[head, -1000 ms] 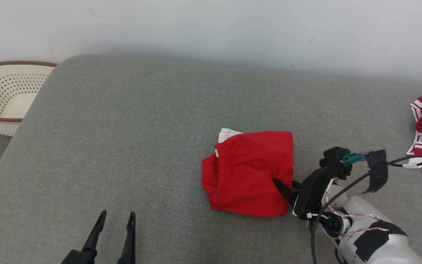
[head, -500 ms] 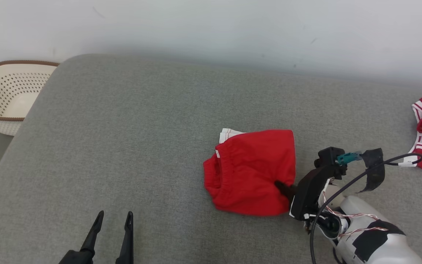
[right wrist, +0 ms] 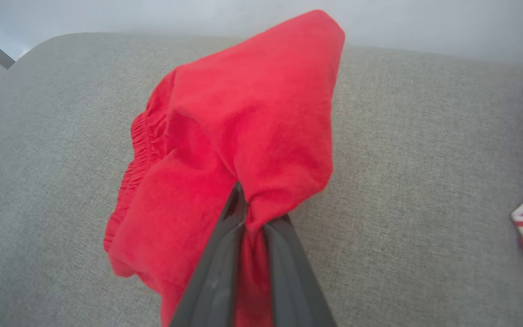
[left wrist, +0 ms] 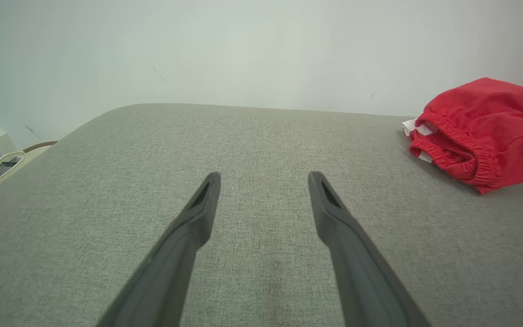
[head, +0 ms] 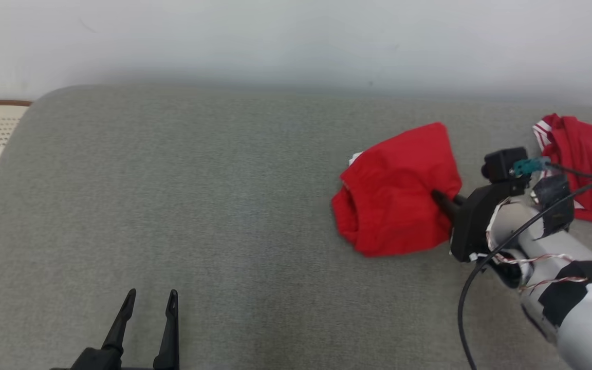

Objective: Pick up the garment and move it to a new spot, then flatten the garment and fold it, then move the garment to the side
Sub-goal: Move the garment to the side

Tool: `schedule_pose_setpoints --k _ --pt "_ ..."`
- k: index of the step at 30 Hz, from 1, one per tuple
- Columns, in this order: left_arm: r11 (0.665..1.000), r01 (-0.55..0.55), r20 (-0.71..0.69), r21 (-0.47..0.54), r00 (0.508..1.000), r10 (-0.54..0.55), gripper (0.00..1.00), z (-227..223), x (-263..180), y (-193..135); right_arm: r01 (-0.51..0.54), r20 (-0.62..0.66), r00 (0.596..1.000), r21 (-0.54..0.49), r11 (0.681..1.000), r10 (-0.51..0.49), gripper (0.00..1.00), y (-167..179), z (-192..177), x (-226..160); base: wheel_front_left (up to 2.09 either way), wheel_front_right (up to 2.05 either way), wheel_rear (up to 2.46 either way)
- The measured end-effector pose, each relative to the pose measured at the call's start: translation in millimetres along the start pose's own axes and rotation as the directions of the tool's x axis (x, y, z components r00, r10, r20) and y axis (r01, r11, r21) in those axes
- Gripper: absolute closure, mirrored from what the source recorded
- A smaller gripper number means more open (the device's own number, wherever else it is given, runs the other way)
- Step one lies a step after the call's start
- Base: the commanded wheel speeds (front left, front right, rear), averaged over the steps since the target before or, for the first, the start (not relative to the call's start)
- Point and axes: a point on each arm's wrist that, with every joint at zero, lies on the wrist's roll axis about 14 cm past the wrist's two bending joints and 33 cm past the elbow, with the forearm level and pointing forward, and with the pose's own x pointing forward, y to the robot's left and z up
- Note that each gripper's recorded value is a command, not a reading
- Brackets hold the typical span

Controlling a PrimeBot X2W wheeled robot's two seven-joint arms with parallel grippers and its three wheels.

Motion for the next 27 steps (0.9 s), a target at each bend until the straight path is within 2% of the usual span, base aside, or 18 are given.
schedule_pose_setpoints --k 9,17,27 --pt "0.998 0.067 0.005 0.003 0.998 -0.067 0.0 -4.4 19.1 -19.4 0.135 0.001 0.991 -0.113 0.984 -0.136 1.0 -65.9 15.7 -26.3 0.0 0.0 0.0" --pt "0.995 0.099 0.018 0.016 0.995 -0.099 0.0 -9.8 45.0 -26.2 0.258 0.003 0.965 -0.184 0.948 -0.262 1.0 -127.5 37.1 -44.9 0.0 0.0 0.0" --pt "0.991 0.132 0.029 0.034 0.991 -0.133 0.0 -20.1 67.6 -32.4 0.365 -0.043 0.922 -0.237 0.9 -0.385 1.0 -186.9 40.4 -59.4 0.0 0.0 0.0"
